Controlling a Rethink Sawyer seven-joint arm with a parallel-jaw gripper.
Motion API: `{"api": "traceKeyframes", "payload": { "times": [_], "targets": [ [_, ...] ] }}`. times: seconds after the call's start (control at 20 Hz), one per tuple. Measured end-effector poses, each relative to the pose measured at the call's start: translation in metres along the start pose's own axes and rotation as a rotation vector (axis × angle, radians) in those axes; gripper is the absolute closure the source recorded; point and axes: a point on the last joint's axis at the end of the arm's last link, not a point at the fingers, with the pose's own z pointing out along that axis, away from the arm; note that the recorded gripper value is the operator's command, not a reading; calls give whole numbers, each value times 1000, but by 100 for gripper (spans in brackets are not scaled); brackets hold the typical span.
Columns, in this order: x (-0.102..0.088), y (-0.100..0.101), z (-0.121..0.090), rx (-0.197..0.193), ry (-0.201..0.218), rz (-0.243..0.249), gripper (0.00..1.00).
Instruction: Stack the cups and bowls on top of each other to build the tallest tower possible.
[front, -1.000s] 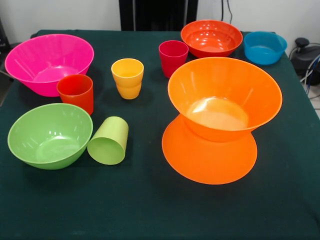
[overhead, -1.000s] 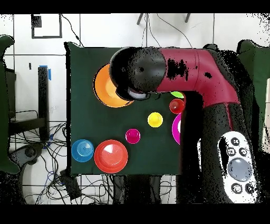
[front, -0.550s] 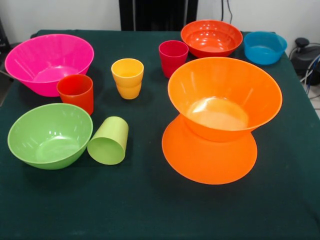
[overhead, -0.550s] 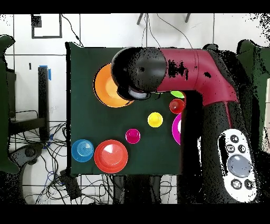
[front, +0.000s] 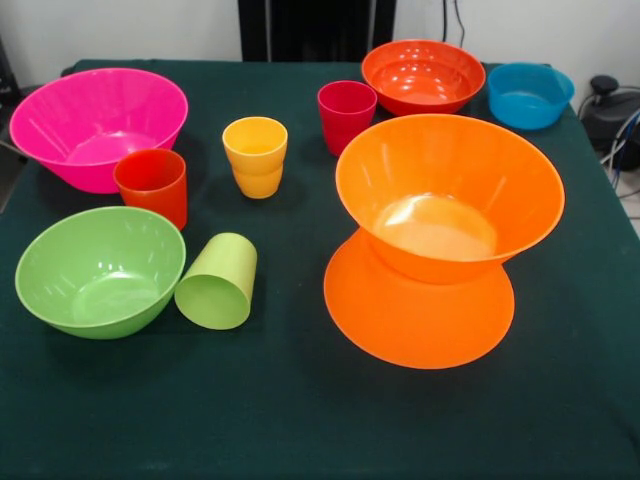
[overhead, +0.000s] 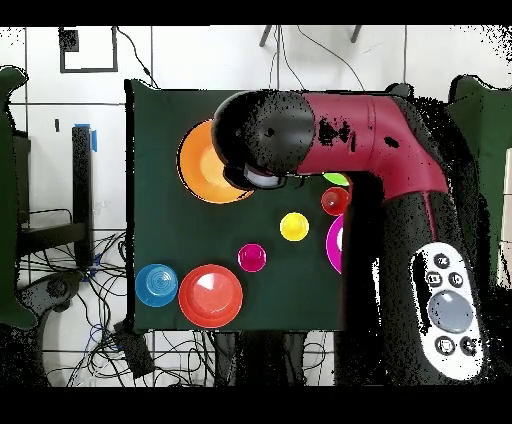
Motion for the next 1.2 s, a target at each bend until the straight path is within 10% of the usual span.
{"api": "traceKeyframes", "payload": {
  "times": [1.2],
  "targets": [
    [-6,1,56,-12,73,19,0]
  ]
}}
